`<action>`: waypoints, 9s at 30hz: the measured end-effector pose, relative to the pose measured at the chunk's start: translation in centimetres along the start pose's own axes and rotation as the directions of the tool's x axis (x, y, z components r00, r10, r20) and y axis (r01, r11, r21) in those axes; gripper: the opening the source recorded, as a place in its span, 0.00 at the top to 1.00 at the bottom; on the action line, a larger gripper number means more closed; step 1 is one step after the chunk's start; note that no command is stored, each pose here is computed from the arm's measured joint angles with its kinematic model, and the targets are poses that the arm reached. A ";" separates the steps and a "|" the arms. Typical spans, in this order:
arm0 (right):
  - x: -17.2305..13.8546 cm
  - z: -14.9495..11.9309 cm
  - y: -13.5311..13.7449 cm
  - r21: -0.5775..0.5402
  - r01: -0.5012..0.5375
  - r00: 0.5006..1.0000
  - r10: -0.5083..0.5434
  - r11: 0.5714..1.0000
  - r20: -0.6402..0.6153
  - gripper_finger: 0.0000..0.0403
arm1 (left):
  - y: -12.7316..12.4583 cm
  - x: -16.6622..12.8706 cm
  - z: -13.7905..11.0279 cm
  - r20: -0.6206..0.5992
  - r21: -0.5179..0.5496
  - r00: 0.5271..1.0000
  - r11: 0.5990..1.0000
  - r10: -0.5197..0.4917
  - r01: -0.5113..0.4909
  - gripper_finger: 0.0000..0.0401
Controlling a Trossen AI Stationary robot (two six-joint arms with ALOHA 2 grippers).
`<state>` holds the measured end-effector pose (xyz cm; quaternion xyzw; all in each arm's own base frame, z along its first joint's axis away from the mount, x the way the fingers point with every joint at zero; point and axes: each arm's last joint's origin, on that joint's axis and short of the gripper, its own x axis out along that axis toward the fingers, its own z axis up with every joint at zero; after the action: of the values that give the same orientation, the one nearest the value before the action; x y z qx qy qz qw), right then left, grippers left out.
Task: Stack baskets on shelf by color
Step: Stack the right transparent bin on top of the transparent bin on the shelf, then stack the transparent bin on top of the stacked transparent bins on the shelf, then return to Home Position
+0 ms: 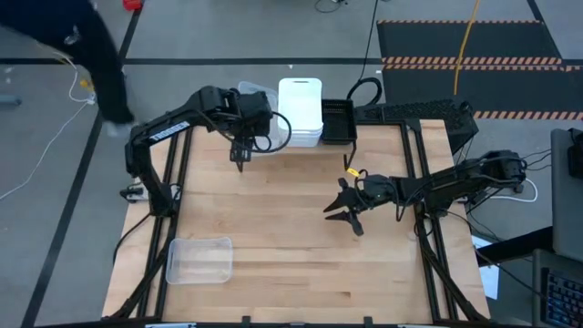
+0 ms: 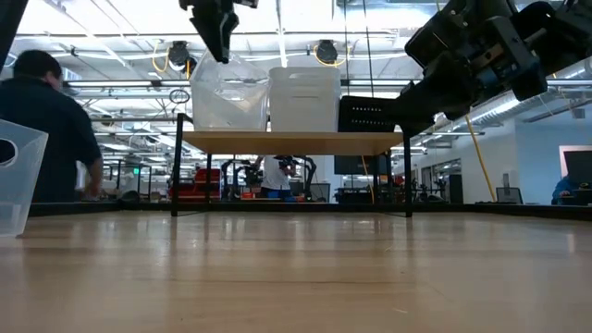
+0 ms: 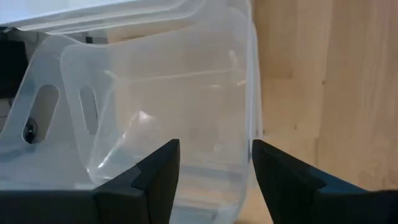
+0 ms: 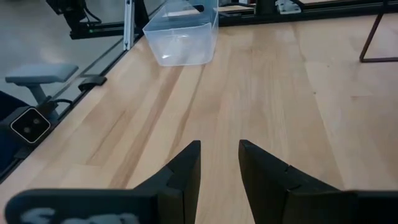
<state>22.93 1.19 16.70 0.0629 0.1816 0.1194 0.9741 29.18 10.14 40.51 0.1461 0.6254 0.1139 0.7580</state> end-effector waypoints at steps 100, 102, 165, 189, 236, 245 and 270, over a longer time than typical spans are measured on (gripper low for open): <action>-0.1 1.2 -0.1 -0.203 0.025 0.993 -0.001 0.979 0.118 0.74 | -13.8 -0.5 -6.6 0.057 -0.782 0.995 0.617 -0.081 0.095 0.63; -0.2 1.3 -0.4 -0.230 0.044 0.991 -0.014 0.972 0.132 0.74 | -16.0 0.5 -6.9 0.044 -0.846 0.990 0.523 -0.132 0.107 0.63; -0.3 1.2 -1.3 -0.020 0.147 0.982 -0.143 0.989 0.124 0.74 | -9.4 -11.8 -5.3 0.391 -0.666 0.894 0.603 -0.221 0.440 0.99; -0.3 1.2 -1.3 -0.019 0.147 0.982 -0.143 0.989 0.125 0.74 | -3.2 -9.9 -5.4 0.320 -0.276 0.934 0.959 0.159 -0.068 0.99; -0.3 1.3 -1.3 0.021 0.144 0.980 -0.146 0.989 0.133 0.74 | 0.7 -1.4 -0.7 0.028 -0.112 0.987 0.982 0.155 -0.151 0.60; -0.3 1.3 -1.3 0.009 0.147 0.980 -0.147 0.989 0.133 0.74 | -0.4 -7.1 -5.6 0.072 -0.534 0.923 0.796 0.378 -0.284 0.58; -15.3 7.3 2.7 -0.097 0.222 0.833 -0.137 0.970 0.535 0.74 | -15.4 9.1 -17.2 0.764 -0.590 0.377 0.803 0.523 0.082 0.58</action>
<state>11.19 -0.71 29.13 -0.0001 -0.0959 0.0195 0.9952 13.89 0.41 23.58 0.0518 0.0265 0.2923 0.9545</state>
